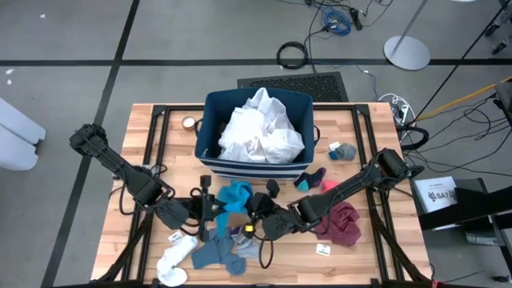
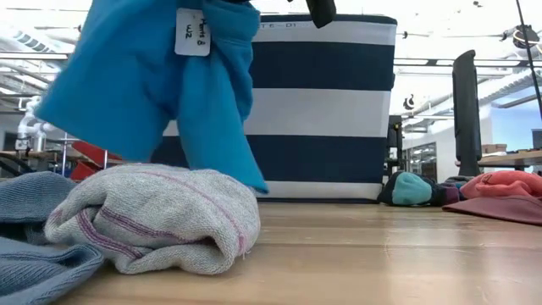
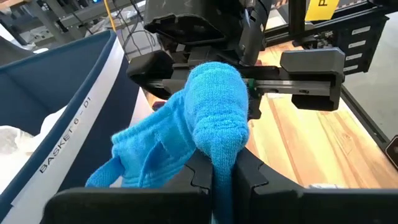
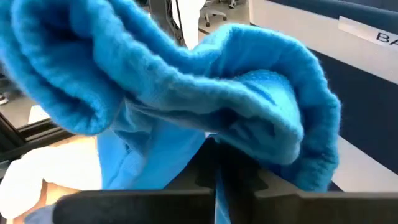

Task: Sort clothes
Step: Put the blue short into the white and blue laundry organizer, then put the blue short into the laundry organizer

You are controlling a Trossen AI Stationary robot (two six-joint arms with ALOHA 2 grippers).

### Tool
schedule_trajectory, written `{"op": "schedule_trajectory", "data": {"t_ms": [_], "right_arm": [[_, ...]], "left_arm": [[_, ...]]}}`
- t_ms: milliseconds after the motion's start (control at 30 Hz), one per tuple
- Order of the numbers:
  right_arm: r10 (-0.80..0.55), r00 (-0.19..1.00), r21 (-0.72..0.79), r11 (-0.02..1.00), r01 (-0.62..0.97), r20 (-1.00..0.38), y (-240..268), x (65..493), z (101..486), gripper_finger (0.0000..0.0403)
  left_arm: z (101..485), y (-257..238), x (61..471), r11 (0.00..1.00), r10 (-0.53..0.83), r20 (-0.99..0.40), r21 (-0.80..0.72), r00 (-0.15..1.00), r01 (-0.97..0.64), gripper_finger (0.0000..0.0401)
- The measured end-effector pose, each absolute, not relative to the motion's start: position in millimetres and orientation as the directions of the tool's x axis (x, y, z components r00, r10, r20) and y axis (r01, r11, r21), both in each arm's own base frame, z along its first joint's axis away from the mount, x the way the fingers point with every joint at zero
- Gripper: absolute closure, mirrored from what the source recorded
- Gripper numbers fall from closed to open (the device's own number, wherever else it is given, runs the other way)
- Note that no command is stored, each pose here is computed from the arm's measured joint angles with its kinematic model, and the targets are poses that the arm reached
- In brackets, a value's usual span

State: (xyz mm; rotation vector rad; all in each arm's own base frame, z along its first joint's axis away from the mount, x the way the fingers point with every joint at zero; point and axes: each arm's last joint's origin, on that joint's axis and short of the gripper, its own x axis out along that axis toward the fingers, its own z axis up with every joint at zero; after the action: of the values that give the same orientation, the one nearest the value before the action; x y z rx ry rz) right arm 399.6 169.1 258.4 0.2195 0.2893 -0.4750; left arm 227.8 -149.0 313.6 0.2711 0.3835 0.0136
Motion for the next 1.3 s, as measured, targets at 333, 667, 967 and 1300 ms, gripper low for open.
{"op": "schedule_trajectory", "data": {"t_ms": [333, 667, 967, 1300], "right_arm": [[-0.412, 0.879, 0.121, 0.886, 0.448, -0.239, 179, 381, 293, 0.0403], [-0.343, 0.918, 0.047, 0.932, 0.359, -0.2, 197, 364, 312, 0.0403], [-0.297, 0.886, -0.212, 0.949, 0.233, -0.357, 195, 352, 300, 0.038], [-0.284, 0.878, -0.225, 0.952, 0.209, -0.386, 195, 352, 296, 0.0226]], "left_arm": [[310, -148, 226, 0.957, 0.074, -0.396, 0.287, 0.915, 0.047, 0.0379], [311, -148, 227, 0.959, 0.07, -0.388, 0.28, 0.919, 0.045, 0.0379], [311, -148, 227, 0.959, 0.068, -0.388, 0.279, 0.919, 0.047, 0.0379], [310, -151, 227, 0.961, -0.015, -0.414, 0.245, 0.91, 0.127, 0.0379]]}}
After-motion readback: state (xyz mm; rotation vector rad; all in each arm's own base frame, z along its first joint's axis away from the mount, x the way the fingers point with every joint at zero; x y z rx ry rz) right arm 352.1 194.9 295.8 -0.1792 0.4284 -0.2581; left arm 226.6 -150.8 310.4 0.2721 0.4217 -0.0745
